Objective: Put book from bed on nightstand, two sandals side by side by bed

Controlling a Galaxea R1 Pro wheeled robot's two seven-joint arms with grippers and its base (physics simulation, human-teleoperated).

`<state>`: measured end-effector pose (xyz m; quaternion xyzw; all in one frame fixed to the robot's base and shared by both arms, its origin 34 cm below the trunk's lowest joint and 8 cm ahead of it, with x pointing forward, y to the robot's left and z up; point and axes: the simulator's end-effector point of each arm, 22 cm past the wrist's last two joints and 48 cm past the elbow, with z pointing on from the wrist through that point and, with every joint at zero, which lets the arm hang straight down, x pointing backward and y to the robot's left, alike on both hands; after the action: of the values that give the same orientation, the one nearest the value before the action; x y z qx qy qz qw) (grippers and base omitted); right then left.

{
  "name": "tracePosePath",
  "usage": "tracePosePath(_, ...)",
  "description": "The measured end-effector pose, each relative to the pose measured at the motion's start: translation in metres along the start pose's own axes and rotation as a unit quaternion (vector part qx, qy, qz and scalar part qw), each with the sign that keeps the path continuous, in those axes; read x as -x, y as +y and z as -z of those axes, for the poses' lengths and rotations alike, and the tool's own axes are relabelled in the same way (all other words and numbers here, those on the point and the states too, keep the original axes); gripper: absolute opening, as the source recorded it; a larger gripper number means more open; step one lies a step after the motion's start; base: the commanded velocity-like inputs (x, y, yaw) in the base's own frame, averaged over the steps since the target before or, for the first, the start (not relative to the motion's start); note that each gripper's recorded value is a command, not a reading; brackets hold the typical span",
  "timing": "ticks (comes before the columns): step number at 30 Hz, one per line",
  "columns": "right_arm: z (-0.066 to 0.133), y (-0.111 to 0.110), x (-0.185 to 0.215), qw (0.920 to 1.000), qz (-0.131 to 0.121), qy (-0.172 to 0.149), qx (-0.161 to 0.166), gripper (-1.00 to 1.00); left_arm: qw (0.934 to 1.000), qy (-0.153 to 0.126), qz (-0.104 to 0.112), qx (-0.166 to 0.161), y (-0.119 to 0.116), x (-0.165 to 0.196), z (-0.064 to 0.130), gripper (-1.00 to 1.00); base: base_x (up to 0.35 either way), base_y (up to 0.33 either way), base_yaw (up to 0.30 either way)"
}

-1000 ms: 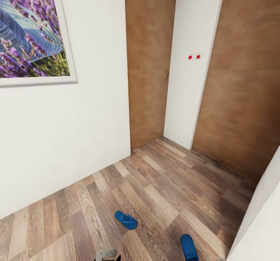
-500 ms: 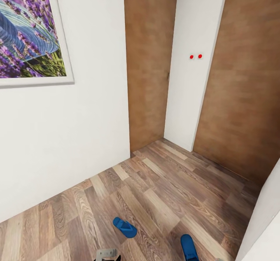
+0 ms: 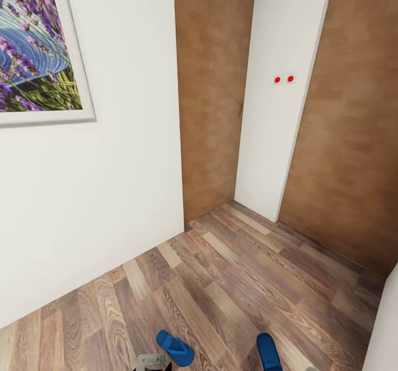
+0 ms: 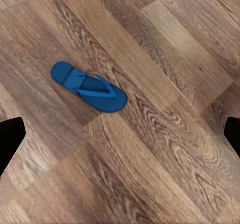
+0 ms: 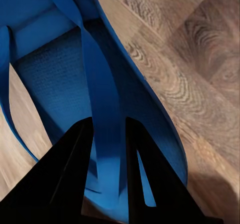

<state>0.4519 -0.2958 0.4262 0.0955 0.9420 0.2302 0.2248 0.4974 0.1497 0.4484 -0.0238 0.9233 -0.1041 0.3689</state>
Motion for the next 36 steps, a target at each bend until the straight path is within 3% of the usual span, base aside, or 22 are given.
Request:
tracePosePath(9,0.0,0.0,0.0,1.0,0.0,0.0,0.0,-1.0,1.0,0.0,0.0,0.0,0.0,0.0,0.0,1.0,0.226,0.0,0.0)
tracePosePath(23,0.0,0.0,0.0,1.0,-0.001,0.0,0.0,-1.0,1.0,-0.005,0.005,0.002,0.002,0.008,-0.001,1.0,0.002,0.0,0.0)
tracePosePath(25,0.0,0.0,0.0,1.0,-0.001,0.0,0.0,-1.0,0.9998,-0.012,0.017,0.001,0.0,0.021,-0.003,1.0,0.0,0.0,0.0)
tracePosePath(27,0.0,0.0,0.0,1.0,-0.001,0.0,0.0,-1.0,0.9989,-0.012,0.045,-0.006,-0.006,0.042,-0.004,1.0,0.0,0.0,0.0)
tracePosePath(30,0.0,-0.001,0.0,1.0,0.0,0.0,0.0,-1.0,0.9964,-0.024,0.074,-0.035,-0.027,0.098,0.0,1.0,0.0,0.0,0.0)
tracePosePath(36,0.0,-0.001,0.0,1.0,0.0,0.0,0.0,-1.0,0.9908,-0.066,0.077,-0.09,-0.062,0.209,0.037,1.0,0.0,0.0,0.0)
